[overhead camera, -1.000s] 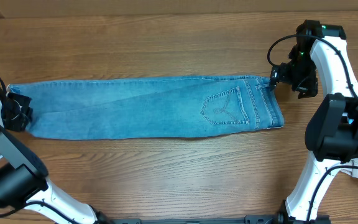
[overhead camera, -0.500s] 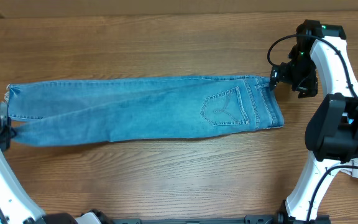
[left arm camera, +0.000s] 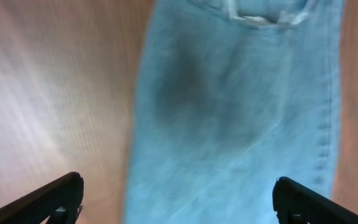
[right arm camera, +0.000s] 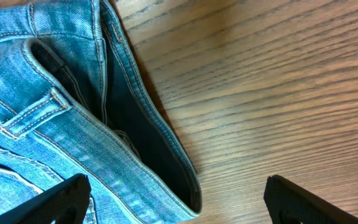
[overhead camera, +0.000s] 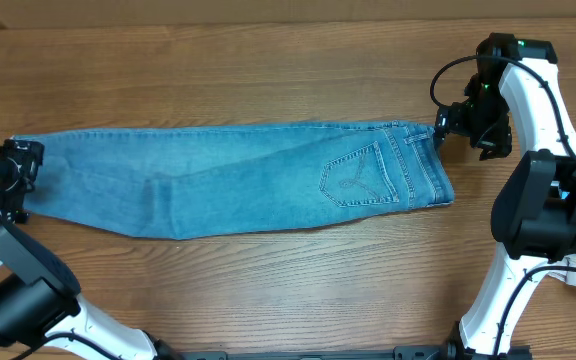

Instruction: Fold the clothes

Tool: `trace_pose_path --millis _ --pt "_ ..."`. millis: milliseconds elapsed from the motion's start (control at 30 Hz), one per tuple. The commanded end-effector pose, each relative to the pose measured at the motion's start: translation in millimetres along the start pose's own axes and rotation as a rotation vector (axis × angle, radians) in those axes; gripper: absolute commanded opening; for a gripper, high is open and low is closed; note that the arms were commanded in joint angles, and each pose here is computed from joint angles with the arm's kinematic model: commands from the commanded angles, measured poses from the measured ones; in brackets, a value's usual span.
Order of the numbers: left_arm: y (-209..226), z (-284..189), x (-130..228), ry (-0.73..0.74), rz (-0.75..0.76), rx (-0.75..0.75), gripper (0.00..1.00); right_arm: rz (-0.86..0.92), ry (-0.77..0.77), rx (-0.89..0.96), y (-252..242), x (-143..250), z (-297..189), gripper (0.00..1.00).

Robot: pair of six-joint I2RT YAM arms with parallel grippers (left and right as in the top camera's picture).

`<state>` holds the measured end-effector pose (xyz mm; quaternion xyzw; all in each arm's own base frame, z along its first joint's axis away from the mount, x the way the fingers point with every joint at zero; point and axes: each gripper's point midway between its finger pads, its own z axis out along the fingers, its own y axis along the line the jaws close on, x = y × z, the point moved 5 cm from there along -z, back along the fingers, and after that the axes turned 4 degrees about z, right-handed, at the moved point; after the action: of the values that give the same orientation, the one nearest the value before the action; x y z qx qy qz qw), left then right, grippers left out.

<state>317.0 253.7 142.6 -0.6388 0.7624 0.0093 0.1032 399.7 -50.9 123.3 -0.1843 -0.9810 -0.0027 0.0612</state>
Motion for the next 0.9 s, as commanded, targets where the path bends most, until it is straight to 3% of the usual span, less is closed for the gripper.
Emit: trace_pose_path --millis 0,33,67,133,233,300,400,467,633,867 --pt "12 -24 -25 -0.185 0.08 -0.107 1.0 -0.001 -0.014 -0.006 -1 1 -5 0.93" --pt "4 -25 -35 -0.237 0.2 -0.084 1.0 -0.001 -0.014 -0.006 -1 1 -5 0.93" --pt "-13 -28 -45 -0.297 0.452 -0.04 1.0 -0.001 -0.014 -0.006 -1 1 -5 0.93" --pt "-29 -31 -54 -0.369 0.818 -0.033 0.98 -0.001 -0.014 -0.006 -1 1 -5 0.93" --pt "-45 -20 -55 -0.379 1.062 0.039 0.95 -0.001 -0.017 -0.007 0 0 -5 0.93" --pt "-54 12 -42 -0.304 1.26 0.099 0.85 -0.001 -0.021 -0.008 0 -1 -5 0.93" --pt "-54 40 -35 -0.242 1.344 0.08 0.8 -0.001 -0.02 -0.007 0 -1 -5 0.93" --pt "-49 57 -39 -0.226 1.379 -0.023 0.8 -0.001 -0.02 -0.007 0 -1 -5 0.93" --pt "-50 75 -38 -0.207 1.526 -0.027 0.79 -0.001 -0.02 -0.007 0 -1 -5 0.93" --pt "-46 112 -29 -0.134 1.555 -0.01 0.79 0.003 -0.013 -0.006 -1 1 -5 0.93"
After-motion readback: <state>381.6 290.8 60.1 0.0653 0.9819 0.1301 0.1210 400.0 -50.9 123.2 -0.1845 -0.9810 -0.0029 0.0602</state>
